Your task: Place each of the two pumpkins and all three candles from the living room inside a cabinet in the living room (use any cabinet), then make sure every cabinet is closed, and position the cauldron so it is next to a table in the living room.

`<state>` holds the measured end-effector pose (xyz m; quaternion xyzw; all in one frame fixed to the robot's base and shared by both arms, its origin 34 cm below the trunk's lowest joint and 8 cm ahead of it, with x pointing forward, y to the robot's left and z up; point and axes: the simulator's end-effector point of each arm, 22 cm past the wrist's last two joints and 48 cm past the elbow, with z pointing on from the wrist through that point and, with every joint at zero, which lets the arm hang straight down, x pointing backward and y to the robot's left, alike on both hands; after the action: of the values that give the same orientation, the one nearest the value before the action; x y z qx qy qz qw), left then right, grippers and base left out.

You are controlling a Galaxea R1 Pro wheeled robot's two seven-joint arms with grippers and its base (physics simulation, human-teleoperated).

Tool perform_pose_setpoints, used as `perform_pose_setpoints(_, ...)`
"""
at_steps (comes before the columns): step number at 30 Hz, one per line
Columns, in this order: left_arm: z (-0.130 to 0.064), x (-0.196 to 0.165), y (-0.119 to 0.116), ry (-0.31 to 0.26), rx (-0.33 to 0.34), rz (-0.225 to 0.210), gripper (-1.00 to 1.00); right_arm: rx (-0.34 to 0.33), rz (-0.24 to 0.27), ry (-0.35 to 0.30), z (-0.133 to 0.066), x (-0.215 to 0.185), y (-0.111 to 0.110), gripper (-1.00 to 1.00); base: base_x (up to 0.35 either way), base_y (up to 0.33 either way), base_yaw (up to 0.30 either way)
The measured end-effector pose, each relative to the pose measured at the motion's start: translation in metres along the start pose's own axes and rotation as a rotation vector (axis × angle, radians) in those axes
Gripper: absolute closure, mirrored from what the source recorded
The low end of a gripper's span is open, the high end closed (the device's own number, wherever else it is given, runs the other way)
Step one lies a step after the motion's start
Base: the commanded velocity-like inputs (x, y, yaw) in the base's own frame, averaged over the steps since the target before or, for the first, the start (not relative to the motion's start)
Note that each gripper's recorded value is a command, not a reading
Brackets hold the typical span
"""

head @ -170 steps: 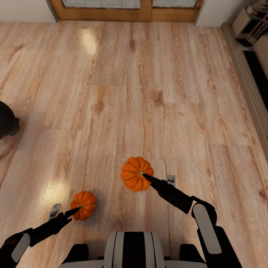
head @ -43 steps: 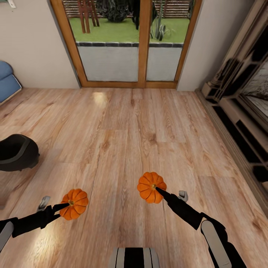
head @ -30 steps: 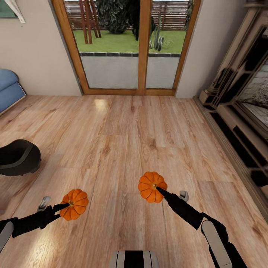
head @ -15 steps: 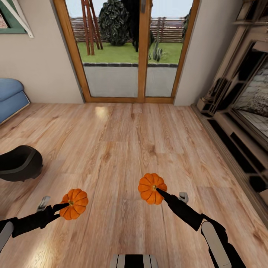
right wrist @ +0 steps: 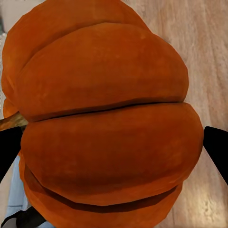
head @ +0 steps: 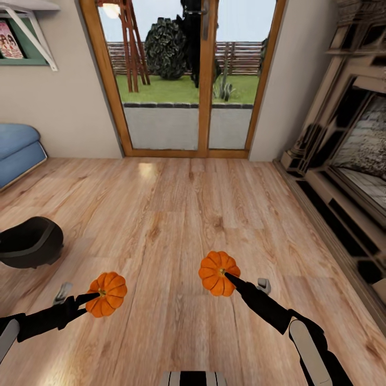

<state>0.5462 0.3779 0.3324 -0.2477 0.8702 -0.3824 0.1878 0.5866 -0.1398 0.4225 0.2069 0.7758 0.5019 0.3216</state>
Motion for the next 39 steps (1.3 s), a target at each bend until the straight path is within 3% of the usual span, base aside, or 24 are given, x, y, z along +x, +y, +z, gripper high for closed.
perform_pose_setpoints(23, -0.015, -0.012, -0.027, -0.036, 0.035, 0.037, 1.0, -0.026, -0.02, -0.021, -0.007, -0.009, 0.022, 1.0, 0.0, 0.0, 0.0)
perform_pose_setpoints(39, -0.028, -0.02, -0.047, -0.021, 0.02, 0.021, 1.0, -0.01, -0.022, -0.044, -0.008, -0.028, 0.044, 1.0, 0.0, 0.0, 0.0)
